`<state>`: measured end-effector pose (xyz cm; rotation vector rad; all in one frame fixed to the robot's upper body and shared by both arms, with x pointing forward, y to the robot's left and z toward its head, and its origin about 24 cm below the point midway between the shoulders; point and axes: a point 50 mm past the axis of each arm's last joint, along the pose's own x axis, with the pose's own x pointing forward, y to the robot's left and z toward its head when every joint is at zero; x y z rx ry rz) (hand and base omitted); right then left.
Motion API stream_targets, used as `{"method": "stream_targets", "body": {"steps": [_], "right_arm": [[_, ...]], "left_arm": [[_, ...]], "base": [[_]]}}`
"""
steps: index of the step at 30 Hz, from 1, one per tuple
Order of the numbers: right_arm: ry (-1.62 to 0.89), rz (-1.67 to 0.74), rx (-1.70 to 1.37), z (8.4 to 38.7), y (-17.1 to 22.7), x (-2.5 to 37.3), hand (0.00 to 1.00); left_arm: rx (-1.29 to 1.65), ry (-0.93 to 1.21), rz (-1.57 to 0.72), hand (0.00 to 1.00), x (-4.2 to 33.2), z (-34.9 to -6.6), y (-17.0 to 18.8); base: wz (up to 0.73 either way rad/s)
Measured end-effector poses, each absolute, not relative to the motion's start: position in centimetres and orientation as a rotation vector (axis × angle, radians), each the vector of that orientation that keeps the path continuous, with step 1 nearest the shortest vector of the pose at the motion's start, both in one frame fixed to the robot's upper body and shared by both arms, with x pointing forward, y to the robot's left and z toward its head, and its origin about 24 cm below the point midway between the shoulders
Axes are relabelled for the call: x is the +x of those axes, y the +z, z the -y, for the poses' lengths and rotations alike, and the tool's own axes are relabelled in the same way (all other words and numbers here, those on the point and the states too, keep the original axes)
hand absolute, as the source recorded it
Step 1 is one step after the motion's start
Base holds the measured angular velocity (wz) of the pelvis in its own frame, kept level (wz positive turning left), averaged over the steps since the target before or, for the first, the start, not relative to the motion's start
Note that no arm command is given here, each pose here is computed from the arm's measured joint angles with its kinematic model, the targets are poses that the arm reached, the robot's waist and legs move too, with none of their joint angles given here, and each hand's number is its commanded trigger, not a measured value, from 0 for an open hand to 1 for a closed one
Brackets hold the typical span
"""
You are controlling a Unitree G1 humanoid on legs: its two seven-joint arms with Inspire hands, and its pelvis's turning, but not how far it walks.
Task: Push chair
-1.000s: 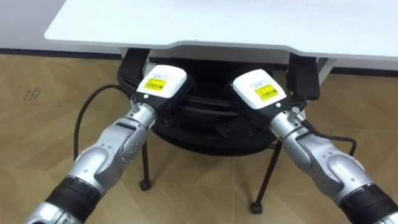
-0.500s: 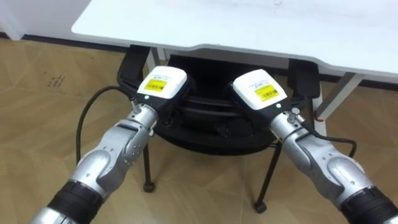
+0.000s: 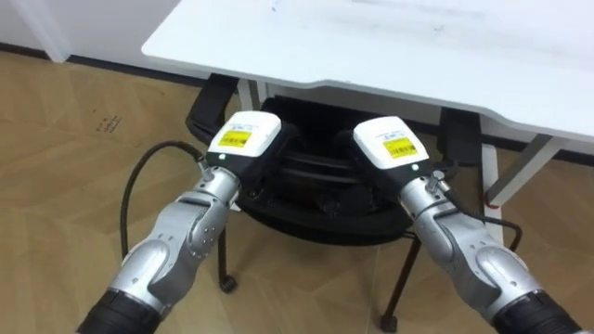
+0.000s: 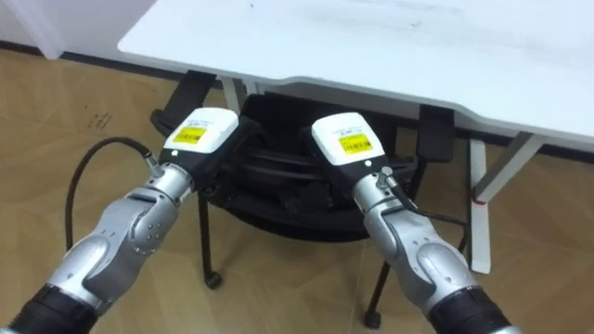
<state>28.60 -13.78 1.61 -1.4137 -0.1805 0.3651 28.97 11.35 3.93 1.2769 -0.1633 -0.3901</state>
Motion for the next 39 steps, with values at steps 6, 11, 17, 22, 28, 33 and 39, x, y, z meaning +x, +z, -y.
{"method": "stream_targets", "body": {"steps": [6,11,17,22,28,33,39], "right_arm": [[0.372,0.184,-1.386,14.6,1.8,28.8,0.0],[0.419,0.306,-1.54,18.8,5.7,27.4,0.0],[-0.298,0.835,-1.354,26.3,23.1,25.2,0.0],[-1.036,1.145,-1.045,34.5,32.0,16.2,0.0],[-1.268,1.104,-0.752,39.0,30.6,9.7,0.0],[-1.417,0.618,-0.541,39.9,19.0,4.3,0.0],[-1.431,-0.255,-0.241,36.6,0.8,0.0,0.0]], "left_arm": [[1.298,-0.287,0.262,0.0,29.7,-13.1,6.1],[1.486,-0.193,0.547,0.0,29.5,-17.0,12.3],[1.232,0.837,1.073,0.0,24.4,-28.5,28.9],[1.159,1.284,1.166,0.0,16.6,-34.7,30.4],[0.931,1.51,0.91,0.0,10.5,-39.8,24.7],[0.566,1.623,0.395,0.0,5.7,-40.9,12.9],[0.182,1.646,-0.52,0.0,-1.9,-37.1,-4.7]], "base": [[-0.02],[0.11],[-0.15],[-0.2],[-0.15],[-0.24],[-0.25]]}}
